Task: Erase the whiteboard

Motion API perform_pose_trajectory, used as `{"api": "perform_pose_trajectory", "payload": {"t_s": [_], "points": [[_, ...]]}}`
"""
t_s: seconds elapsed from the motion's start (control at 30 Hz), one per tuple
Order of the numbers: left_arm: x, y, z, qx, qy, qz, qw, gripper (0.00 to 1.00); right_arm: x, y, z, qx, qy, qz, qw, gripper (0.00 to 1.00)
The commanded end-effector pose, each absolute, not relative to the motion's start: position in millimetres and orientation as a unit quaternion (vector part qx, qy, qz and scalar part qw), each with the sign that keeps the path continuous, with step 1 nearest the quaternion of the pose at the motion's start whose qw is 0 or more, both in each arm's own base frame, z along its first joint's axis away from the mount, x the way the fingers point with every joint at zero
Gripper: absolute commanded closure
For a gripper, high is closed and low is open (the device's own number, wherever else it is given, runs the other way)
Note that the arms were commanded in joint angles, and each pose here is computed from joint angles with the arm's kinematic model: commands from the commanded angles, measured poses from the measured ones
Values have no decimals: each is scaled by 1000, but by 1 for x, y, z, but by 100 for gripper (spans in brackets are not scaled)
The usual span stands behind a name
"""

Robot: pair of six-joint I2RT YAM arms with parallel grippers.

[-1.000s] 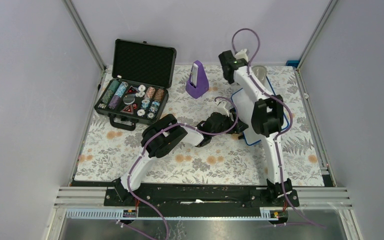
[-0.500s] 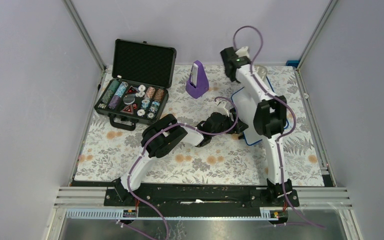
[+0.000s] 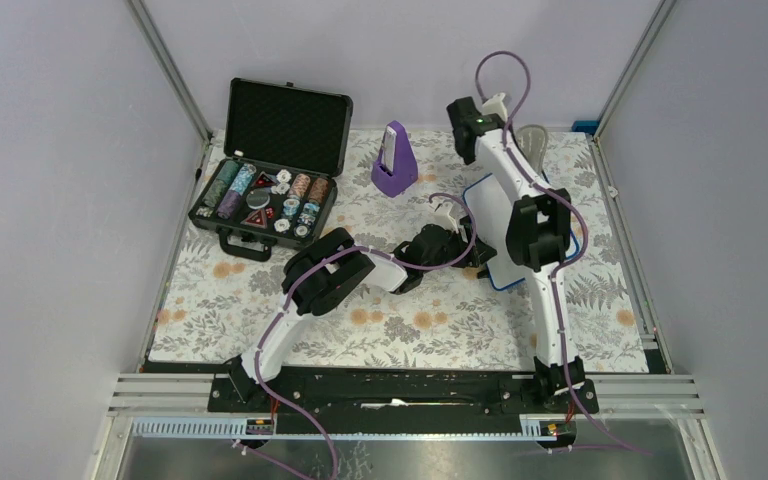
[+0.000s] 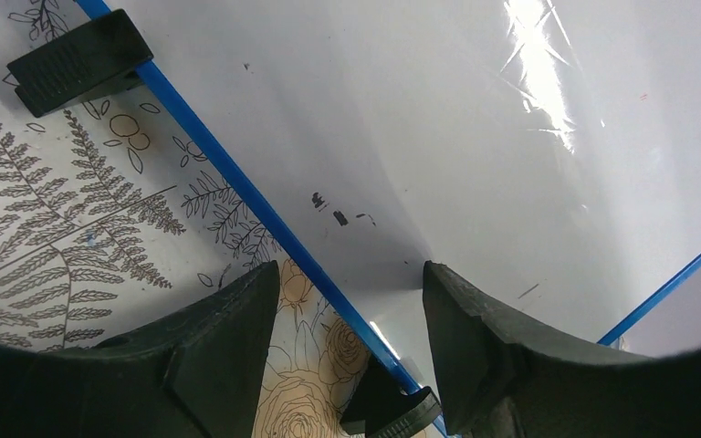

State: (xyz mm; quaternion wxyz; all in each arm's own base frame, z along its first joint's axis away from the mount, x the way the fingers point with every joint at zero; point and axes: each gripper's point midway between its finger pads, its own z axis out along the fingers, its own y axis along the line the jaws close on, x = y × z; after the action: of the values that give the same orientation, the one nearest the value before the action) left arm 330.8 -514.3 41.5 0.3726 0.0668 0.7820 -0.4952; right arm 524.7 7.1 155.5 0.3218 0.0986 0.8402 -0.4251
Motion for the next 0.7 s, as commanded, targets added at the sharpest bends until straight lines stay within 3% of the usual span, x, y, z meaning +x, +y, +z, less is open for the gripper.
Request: {"api": "perform_pose_trajectory", "payload": {"t_s": [0.0, 0.2, 0.47, 0.67], "points": [[317, -492, -31, 79, 846, -417, 324, 36, 508, 58, 90, 22, 869, -410, 275, 100], [316, -490, -33, 80, 847, -412, 325, 36, 520, 91, 89, 0, 891, -346, 295, 100], [317, -491, -31, 79, 846, -415, 325, 36, 521, 13, 200, 115, 842, -386, 360, 100], [316, -491, -32, 79, 846, -417, 323, 36, 518, -15, 190, 127, 833, -418, 340, 100]]}}
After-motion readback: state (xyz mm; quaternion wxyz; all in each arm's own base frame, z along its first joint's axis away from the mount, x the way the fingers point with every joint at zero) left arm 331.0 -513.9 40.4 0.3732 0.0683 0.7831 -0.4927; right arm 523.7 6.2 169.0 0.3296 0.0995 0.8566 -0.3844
